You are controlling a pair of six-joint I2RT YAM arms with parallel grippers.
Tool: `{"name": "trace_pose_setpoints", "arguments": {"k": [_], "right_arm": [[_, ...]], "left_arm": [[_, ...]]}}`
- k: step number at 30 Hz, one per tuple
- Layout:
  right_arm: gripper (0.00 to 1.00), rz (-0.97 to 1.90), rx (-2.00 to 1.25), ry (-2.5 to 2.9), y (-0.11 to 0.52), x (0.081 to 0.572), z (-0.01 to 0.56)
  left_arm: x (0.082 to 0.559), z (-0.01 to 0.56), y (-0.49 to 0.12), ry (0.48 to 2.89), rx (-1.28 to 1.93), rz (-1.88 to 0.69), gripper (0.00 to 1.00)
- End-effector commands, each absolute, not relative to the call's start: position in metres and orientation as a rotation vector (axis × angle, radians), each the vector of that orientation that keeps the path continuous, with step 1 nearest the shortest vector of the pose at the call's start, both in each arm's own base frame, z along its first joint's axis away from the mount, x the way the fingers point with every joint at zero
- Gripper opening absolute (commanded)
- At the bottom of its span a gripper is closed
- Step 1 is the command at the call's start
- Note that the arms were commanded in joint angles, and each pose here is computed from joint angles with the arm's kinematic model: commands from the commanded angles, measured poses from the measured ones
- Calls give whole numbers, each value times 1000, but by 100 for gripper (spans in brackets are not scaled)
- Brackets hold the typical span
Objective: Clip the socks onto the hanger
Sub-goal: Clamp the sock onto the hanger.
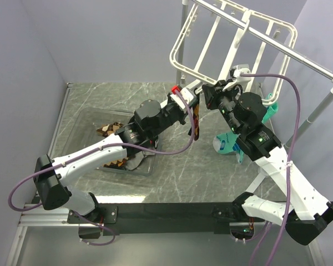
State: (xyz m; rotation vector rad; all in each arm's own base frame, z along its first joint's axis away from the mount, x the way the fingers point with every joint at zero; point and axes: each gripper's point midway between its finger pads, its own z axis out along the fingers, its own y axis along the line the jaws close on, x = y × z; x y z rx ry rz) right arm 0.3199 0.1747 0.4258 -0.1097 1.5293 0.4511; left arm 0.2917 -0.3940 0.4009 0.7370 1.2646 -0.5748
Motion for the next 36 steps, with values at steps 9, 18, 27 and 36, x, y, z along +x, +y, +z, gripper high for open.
{"name": "trace_pose_setpoints", "arguments": {"k": [9,18,27,36], "right_arm": [[0,478,-164,1540,182,315,437],[1,472,-148,1575,175,306,443],[1,464,-178,1611,175,303,444],[33,496,-200,1630,180,299,444]], "left_arm": [[279,444,-388,1148,687,-517,1],[278,451,-377,1144,619,-444,1],[268,458,-382,1117,651,-392,1],[268,455,-388,1114,654,-369,1]]}}
